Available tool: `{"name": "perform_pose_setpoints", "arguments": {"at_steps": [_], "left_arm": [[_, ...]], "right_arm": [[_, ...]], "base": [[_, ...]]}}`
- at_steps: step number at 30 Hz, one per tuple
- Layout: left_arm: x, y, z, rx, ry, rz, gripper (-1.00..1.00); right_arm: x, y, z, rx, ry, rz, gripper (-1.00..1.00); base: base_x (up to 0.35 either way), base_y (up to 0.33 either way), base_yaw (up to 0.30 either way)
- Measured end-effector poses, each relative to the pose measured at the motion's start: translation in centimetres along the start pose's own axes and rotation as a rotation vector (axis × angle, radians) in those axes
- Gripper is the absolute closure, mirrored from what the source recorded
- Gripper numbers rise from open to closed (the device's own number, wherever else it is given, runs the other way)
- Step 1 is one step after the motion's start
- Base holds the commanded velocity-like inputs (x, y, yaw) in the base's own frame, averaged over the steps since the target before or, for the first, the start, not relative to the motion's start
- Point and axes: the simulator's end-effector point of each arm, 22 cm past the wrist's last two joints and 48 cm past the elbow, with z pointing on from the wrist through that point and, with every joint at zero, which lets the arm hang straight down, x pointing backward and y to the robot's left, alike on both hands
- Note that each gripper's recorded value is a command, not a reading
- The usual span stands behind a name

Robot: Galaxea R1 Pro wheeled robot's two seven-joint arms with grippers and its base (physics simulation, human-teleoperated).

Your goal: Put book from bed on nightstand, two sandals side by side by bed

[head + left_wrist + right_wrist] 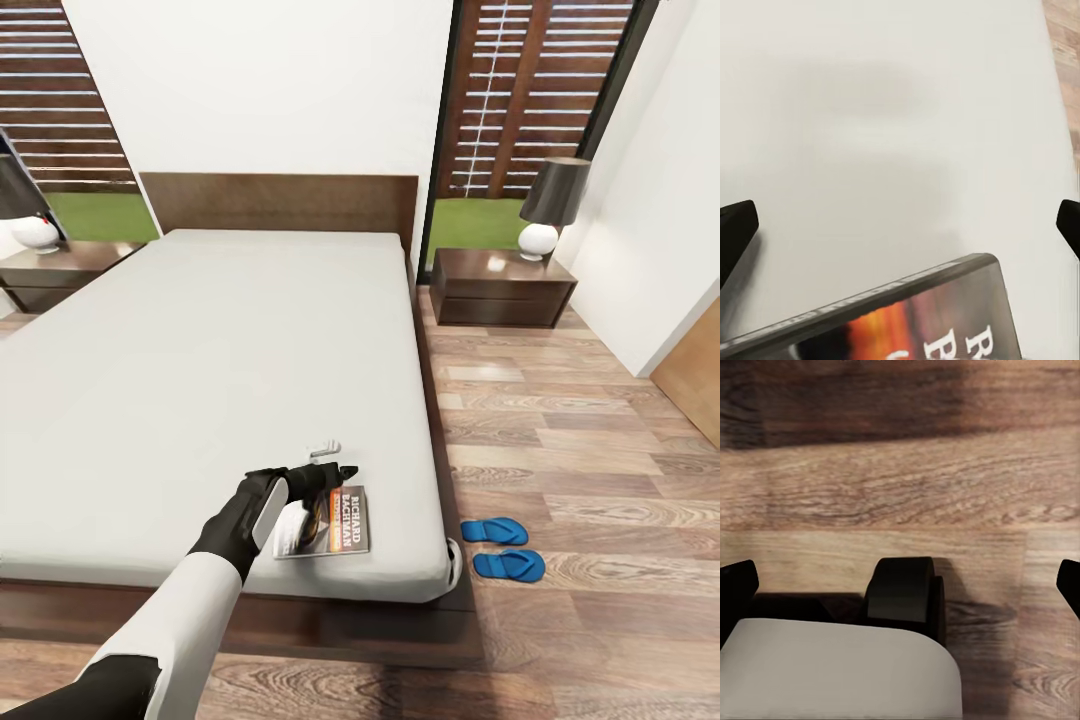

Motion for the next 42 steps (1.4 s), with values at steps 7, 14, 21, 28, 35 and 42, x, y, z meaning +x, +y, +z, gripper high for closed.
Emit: {"name": "perform_pose_setpoints", "arguments": {"at_steps": [7, 14, 21, 28, 35, 42], "left_arm": [[-0.1, -0.1, -0.1, 0.0, 0.001, 0.0, -1.0], [-0.1, -0.1, -0.1, 0.0, 0.001, 0.0, -1.0], [-0.1, -0.1, -0.1, 0.001, 0.0, -0.001, -1.0], [-0.1, -0.1, -0.1, 0.001, 0.0, -0.001, -1.0], [0.4, 0.3, 0.4, 0.001, 0.0, -0.001, -1.0], [0.6, 0.4, 0.6, 0.004, -0.004, -0.002, -1.0]], "right_arm": [[-0.1, 0.0, -0.2, 0.0, 0.0, 0.0, -1.0], [-0.1, 0.0, -0.2, 0.0, 0.0, 0.0, -1.0], [0.0, 0.0, -0.2, 0.0, 0.0, 0.0, -1.0], [0.0, 0.0, -0.2, 0.0, 0.0, 0.0, -1.0], [0.2, -0.1, 0.6, 0.0, 0.0, 0.0, -1.0], [0.3, -0.2, 1.0, 0.0, 0.0, 0.0, -1.0]], "base": [[0.0, 0.0, 0.0], [0.0, 0.0, 0.0], [0.0, 0.0, 0.0], [0.0, 0.0, 0.0], [0.0, 0.0, 0.0], [0.0, 0.0, 0.0]]}}
